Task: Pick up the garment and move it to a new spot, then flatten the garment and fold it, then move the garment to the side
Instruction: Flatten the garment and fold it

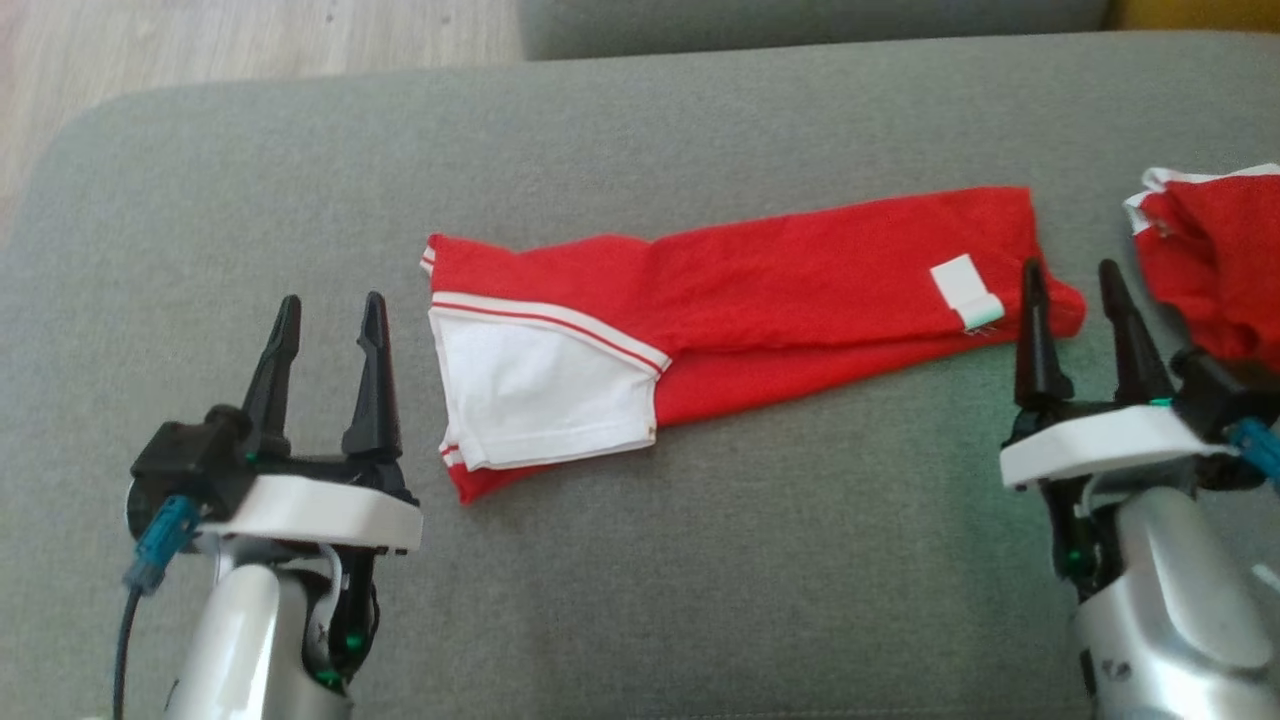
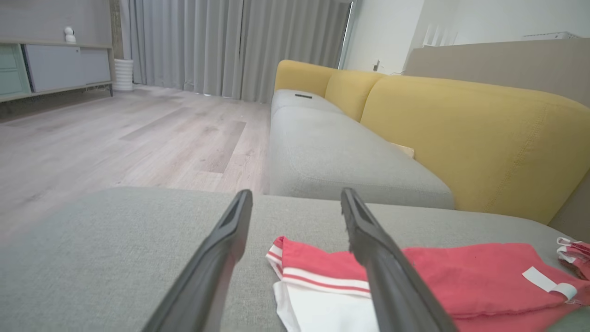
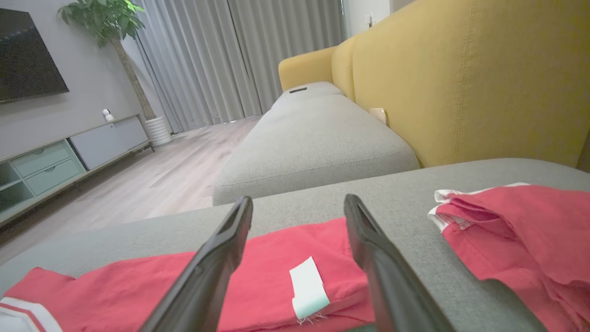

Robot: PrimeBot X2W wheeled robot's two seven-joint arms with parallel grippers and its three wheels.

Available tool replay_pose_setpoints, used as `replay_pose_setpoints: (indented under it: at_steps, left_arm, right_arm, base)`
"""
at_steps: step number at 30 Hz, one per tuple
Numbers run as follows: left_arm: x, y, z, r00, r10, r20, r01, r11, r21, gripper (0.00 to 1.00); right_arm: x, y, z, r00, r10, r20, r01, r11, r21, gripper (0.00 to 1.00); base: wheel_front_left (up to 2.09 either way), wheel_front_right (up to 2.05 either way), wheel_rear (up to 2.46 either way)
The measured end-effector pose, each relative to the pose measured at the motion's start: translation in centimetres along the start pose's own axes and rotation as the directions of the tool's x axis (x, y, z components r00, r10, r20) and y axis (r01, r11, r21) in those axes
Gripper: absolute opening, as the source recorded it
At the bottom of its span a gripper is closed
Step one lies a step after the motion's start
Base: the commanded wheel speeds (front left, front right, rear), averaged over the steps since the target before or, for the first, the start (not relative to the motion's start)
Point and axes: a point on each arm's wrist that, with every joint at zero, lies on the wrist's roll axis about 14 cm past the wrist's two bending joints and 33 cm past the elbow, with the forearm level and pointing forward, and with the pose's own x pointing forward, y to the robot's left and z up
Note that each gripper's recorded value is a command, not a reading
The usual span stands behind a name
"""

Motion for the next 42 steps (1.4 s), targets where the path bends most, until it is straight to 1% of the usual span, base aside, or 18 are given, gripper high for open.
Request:
replay_pose_setpoints:
  at_steps: [3,6,10,12,17,26,27,28,29,34,40,42]
  left_arm:
    - [0.2,0.3,-0.5,1.0,-0.003,-0.013,0.003,1.0,0.001,1.0]
    - [0.8,0.5,-0.6,1.0,-0.007,-0.011,0.007,1.0,0.006,1.0]
    - [1.1,1.1,-1.2,1.0,-0.001,-0.026,0.001,1.0,0.006,1.0]
    - [1.0,1.4,-1.7,0.999,0.008,-0.042,-0.008,1.0,0.008,1.0]
    - [1.1,1.9,-2.2,0.998,0.022,-0.055,-0.021,1.0,0.014,1.0]
    - [1.3,1.6,-2.0,0.999,0.012,-0.05,-0.012,1.0,0.01,1.0]
    - [1.3,1.4,-2.0,0.999,0.009,-0.049,-0.008,1.0,0.009,1.0]
    - [1.4,1.3,-2.0,0.999,0.005,-0.048,-0.005,1.0,0.007,1.0]
    - [1.4,1.2,-2.0,0.999,0.001,-0.048,-0.001,1.0,0.006,1.0]
    - [1.5,0.5,-1.6,0.999,-0.016,-0.036,0.016,1.0,0.001,1.0]
    - [1.3,-0.1,-0.6,1.0,-0.027,-0.012,0.027,1.0,-0.012,1.0]
    - [1.0,-0.2,-0.4,1.0,-0.029,-0.007,0.029,0.999,-0.014,1.0]
  right_arm:
    - [1.1,-1.8,-1.1,0.997,-0.057,-0.043,0.057,0.998,0.012,1.0]
    - [2.2,-4.0,-2.5,0.986,-0.127,-0.104,0.13,0.991,0.016,1.0]
    - [3.2,-6.3,-5.0,0.957,-0.196,-0.214,0.199,0.98,-0.006,1.0]
    - [3.6,-7.0,-6.4,0.939,-0.216,-0.269,0.221,0.975,-0.013,1.0]
    - [3.7,-6.3,-10.2,0.892,-0.208,-0.4,0.221,0.975,-0.013,1.0]
    - [3.3,-6.2,-10.9,0.871,-0.209,-0.444,0.232,0.973,-0.003,1.0]
    - [3.3,-6.1,-10.8,0.871,-0.209,-0.445,0.232,0.973,-0.002,0.78]
    - [3.3,-6.1,-10.7,0.873,-0.209,-0.44,0.233,0.972,0.0,0.23]
    - [3.2,-6.1,-10.6,0.876,-0.209,-0.435,0.233,0.973,0.0,0.0]
    - [2.7,-6.4,-9.6,0.892,-0.224,-0.393,0.245,0.97,0.004,0.0]
    - [1.8,-10.0,-6.3,0.907,-0.307,-0.288,0.316,0.949,-0.019,0.0]
    - [1.2,-10.2,-5.9,0.908,-0.318,-0.275,0.326,0.945,-0.016,0.0]
  base:
    - [0.0,0.0,0.0]
    - [0.0,0.0,0.0]
    - [0.0,0.0,0.0]
    - [0.0,0.0,0.0]
    - [0.0,0.0,0.0]
    - [0.0,0.0,0.0]
    - [0.0,0.0,0.0]
    - [0.0,0.0,0.0]
    - [0.0,0.0,0.0]
    - [0.0,0.0,0.0]
    - [0.0,0.0,0.0]
    - [0.0,0.0,0.0]
